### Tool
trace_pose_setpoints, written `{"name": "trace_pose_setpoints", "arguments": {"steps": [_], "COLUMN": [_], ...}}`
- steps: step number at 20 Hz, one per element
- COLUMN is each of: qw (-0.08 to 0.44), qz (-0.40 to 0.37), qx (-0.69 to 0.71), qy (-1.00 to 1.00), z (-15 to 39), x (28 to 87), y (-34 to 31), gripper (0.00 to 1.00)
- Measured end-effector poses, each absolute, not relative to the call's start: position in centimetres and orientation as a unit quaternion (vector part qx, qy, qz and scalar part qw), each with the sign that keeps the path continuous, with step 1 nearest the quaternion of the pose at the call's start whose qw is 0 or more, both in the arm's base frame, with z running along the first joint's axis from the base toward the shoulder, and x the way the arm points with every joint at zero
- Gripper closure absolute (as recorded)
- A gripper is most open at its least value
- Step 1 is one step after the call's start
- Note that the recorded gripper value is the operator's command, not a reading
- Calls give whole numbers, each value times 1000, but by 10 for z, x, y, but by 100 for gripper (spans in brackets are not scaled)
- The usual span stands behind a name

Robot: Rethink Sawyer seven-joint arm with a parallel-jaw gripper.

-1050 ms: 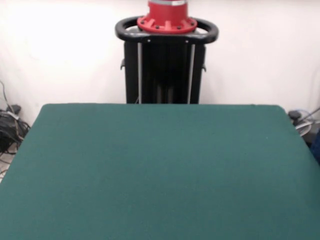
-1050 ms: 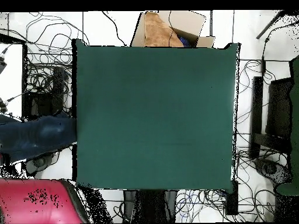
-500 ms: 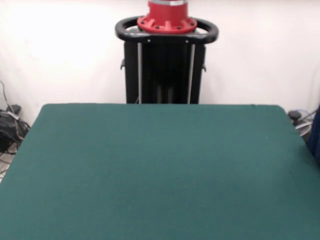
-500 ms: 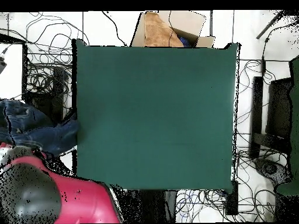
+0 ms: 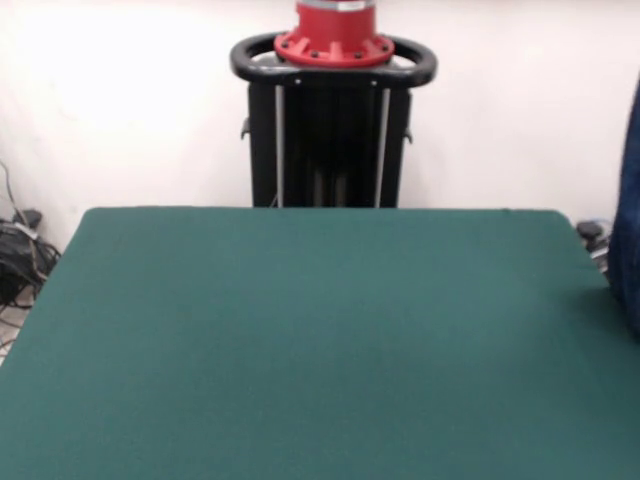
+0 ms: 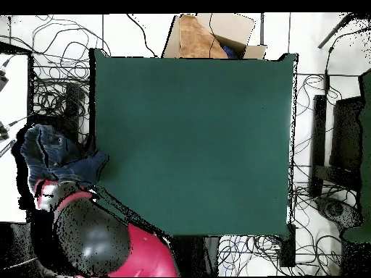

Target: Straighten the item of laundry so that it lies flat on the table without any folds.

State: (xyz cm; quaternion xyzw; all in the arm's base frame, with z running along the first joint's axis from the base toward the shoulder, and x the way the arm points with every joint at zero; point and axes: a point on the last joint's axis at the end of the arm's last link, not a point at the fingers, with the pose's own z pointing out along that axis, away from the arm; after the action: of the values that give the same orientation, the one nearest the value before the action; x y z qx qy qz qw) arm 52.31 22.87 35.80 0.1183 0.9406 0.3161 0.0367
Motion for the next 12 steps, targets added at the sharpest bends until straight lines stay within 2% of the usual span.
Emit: {"name": "trace_pose_setpoints", "arguments": {"steps": [12], "qw": [51], "qz": [305], "qx": [91], "qy": [947], "z": [326], "x": [525], "y": [146], "gripper": [100]}}
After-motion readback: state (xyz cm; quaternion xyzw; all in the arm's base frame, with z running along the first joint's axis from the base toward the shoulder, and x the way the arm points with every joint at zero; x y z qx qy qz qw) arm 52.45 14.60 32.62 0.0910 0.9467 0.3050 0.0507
